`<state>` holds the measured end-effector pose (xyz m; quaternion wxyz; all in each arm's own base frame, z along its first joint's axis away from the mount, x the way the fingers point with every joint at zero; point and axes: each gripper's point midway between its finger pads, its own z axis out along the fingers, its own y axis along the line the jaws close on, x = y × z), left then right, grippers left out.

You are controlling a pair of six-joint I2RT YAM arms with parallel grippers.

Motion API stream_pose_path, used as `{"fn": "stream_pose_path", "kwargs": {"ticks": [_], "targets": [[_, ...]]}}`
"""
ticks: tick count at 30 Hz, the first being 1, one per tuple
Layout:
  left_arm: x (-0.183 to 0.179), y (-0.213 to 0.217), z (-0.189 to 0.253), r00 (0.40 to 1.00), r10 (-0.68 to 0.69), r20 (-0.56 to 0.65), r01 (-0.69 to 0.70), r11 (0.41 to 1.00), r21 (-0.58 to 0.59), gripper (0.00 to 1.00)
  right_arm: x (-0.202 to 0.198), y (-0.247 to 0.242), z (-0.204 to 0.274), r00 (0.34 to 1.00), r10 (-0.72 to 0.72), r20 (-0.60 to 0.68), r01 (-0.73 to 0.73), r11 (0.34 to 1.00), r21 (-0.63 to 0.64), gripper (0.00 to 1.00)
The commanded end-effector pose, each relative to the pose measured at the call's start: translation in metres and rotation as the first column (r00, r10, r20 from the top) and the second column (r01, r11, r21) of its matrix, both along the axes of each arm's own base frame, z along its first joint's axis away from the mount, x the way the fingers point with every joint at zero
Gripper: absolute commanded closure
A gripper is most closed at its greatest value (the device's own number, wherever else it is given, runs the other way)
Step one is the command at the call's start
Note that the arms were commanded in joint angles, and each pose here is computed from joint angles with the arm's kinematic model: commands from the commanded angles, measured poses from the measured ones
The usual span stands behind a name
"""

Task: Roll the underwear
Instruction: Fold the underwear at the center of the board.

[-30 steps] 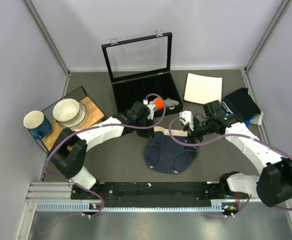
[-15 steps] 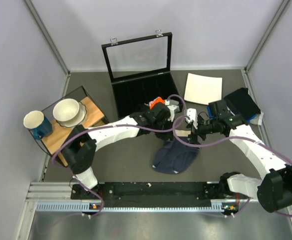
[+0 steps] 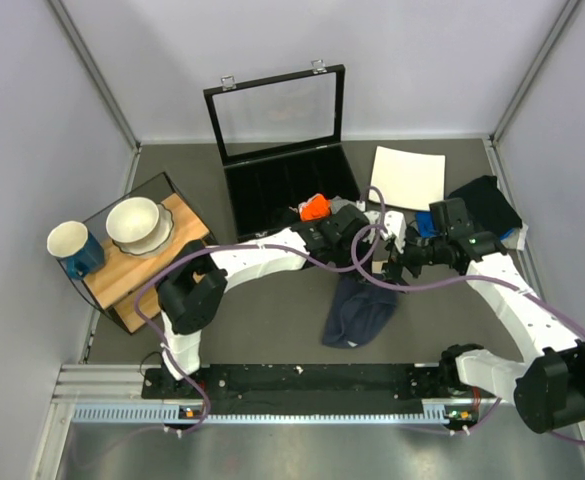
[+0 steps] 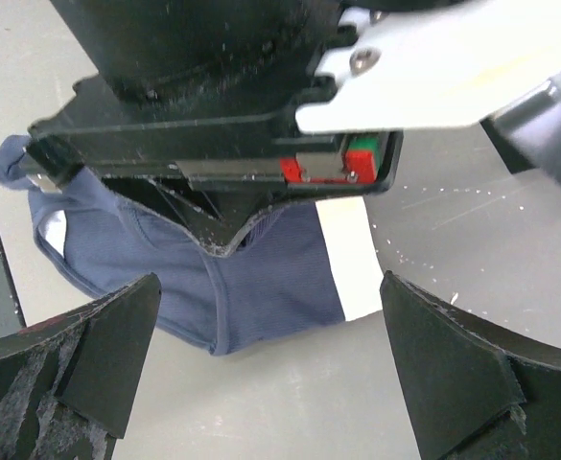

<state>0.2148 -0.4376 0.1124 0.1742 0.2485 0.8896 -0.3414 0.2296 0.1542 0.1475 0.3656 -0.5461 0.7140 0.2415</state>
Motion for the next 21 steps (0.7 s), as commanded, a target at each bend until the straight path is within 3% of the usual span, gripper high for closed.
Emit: {"fn": "stream_pose_path", "kwargs": {"ticks": [1, 21], "targets": [[-0.008, -0.023, -0.005, 0.999, -0.039, -0.024, 0.038, 0.999, -0.022, 1.00, 0.008, -0.001, 0.019, 0.998, -0.023, 0.063, 0.022, 1.000, 0.019, 0.01], [-0.004, -0.048, -0.028, 0.998, -0.036, -0.049, 0.035, 0.999, -0.014, 1.00, 0.008, -0.005, 0.022, 0.997, -0.035, 0.068, 0.033, 0.999, 0.023, 0.01]]}}
